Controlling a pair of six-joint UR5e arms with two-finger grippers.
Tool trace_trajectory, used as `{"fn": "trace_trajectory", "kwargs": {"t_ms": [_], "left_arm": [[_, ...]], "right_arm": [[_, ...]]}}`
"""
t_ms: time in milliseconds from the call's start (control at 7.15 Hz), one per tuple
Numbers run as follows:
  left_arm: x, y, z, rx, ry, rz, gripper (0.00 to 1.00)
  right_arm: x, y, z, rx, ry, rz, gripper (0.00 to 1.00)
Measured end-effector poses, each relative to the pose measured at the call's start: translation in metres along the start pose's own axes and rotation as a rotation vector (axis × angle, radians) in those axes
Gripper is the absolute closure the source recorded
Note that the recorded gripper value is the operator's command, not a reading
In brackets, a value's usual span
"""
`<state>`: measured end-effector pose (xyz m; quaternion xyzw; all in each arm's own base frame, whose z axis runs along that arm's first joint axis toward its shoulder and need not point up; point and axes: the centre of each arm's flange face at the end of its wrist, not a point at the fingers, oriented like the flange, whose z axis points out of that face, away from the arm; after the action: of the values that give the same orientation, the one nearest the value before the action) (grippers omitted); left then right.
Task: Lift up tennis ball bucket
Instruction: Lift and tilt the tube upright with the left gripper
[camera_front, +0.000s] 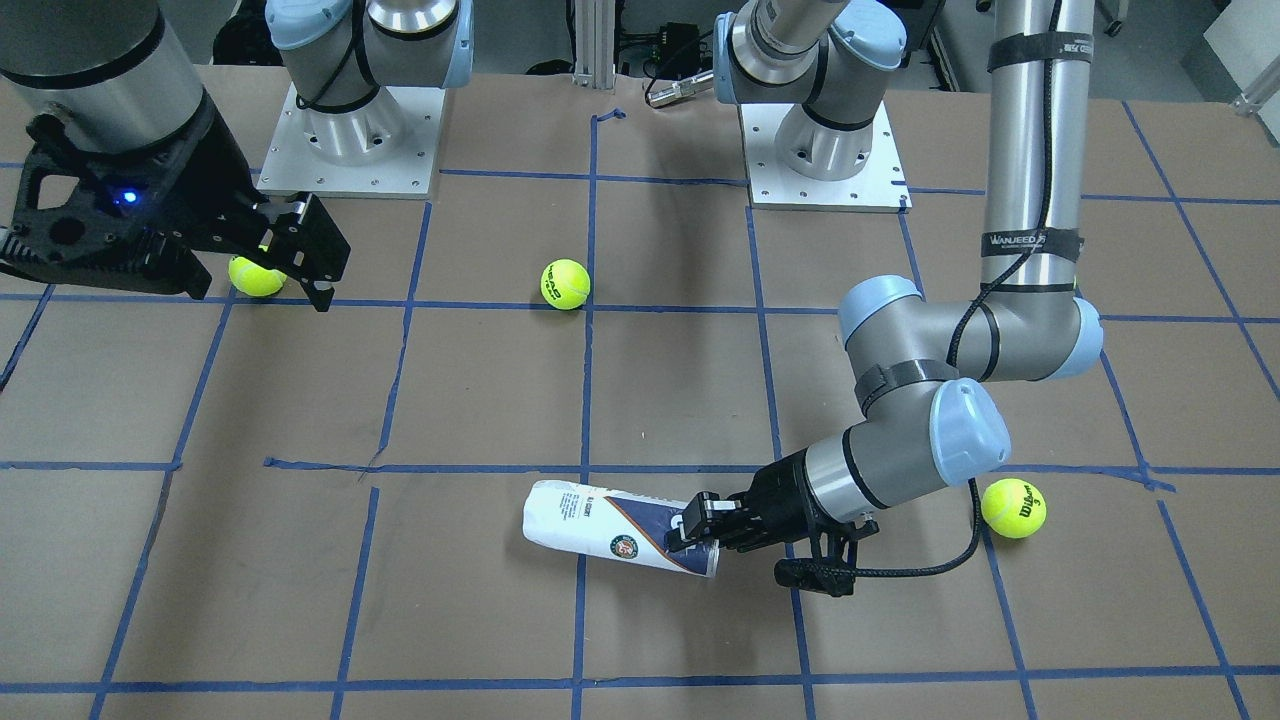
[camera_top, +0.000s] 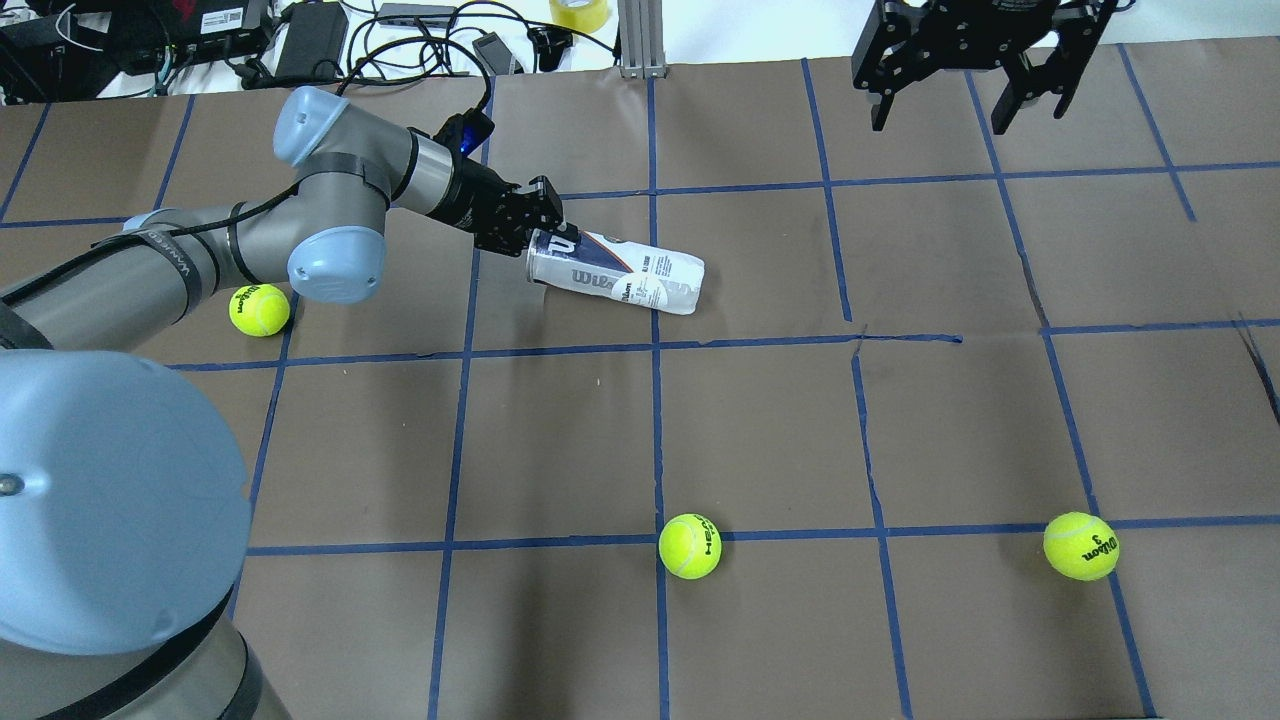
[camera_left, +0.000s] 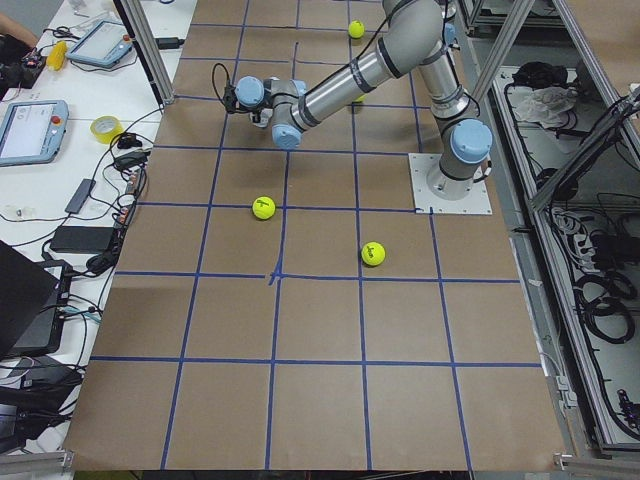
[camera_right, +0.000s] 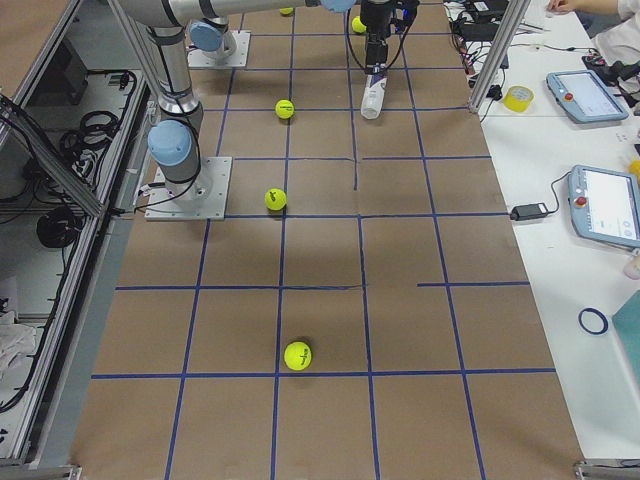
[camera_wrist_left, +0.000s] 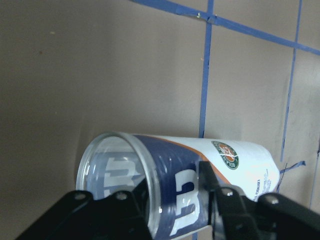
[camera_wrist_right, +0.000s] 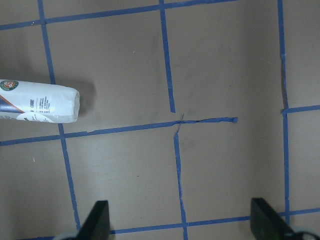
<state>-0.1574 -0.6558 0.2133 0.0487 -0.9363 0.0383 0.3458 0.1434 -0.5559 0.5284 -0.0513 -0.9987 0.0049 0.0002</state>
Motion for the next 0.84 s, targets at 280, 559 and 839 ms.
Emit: {"fn": "trace_trajectory", "kwargs": {"t_ms": [280, 559, 839], "left_arm": [[0.031, -0.026, -0.042, 0.047, -0.089, -0.098, 1.00], [0.077, -0.053, -0.098, 0.104, -0.179, -0.171, 1.00], [0.112, -0.059, -0.112, 0.162, -0.367, -0.086, 1.00]], "right_arm": [[-0.003, 0.001, 0.003, -0.007, 0.005, -0.004, 0.00], [-0.001, 0.002, 0.006, -0.013, 0.016, -0.016, 0.00], [0.000, 0.003, 0.010, -0.021, 0.017, -0.022, 0.00]]}}
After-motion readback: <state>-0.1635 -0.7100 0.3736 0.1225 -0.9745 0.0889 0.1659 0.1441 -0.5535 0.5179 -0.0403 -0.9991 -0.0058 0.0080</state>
